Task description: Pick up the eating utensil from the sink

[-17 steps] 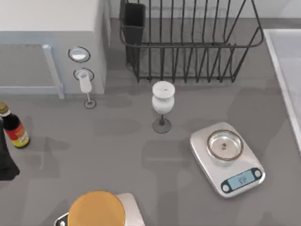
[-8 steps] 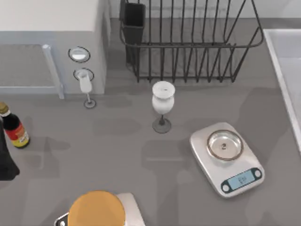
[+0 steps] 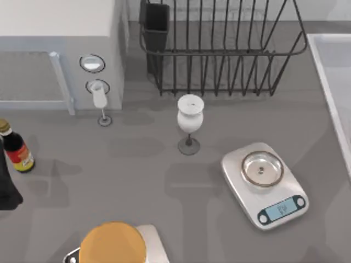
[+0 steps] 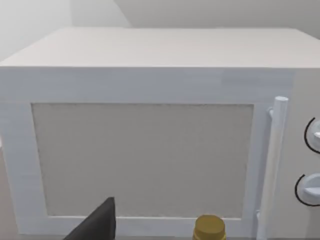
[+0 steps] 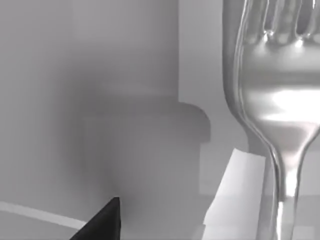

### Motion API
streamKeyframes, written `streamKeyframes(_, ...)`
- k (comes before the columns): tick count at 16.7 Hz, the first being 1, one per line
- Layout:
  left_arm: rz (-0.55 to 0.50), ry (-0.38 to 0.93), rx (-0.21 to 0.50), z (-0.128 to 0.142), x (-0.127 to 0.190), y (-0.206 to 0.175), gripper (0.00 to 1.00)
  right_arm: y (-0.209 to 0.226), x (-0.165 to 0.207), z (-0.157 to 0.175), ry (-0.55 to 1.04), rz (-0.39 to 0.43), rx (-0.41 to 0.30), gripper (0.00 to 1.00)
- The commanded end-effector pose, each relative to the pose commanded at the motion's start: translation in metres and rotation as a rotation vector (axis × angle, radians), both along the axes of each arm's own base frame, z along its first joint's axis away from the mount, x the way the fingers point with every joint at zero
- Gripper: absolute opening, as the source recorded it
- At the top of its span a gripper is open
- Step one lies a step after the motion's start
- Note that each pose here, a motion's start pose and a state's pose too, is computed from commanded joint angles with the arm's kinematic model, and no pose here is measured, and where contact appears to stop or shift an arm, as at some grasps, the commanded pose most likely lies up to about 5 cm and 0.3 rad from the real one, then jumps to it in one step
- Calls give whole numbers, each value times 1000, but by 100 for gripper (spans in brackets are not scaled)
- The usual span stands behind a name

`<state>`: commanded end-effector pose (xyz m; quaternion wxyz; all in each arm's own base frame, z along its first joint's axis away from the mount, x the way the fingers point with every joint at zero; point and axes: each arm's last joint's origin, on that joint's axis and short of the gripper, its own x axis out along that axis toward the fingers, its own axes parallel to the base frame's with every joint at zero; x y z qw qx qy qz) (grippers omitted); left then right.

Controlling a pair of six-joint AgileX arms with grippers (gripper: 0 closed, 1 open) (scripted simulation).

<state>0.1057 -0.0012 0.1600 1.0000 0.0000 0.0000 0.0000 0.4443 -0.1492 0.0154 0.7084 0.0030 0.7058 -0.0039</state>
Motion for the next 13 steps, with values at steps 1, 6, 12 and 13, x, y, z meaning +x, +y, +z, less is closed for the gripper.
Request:
streamKeyframes(1, 0, 0, 0, 0, 0, 0, 100, 0, -1, -4, 4, 0, 1, 100)
streamKeyframes(6, 0, 0, 0, 0, 0, 0, 100, 0, -1, -4, 4, 0, 1, 85)
streamKeyframes(12, 0, 0, 0, 0, 0, 0, 100, 0, -1, -4, 4, 0, 1, 40)
streamKeyframes(13, 0, 0, 0, 0, 0, 0, 100, 0, -1, -4, 4, 0, 1, 32)
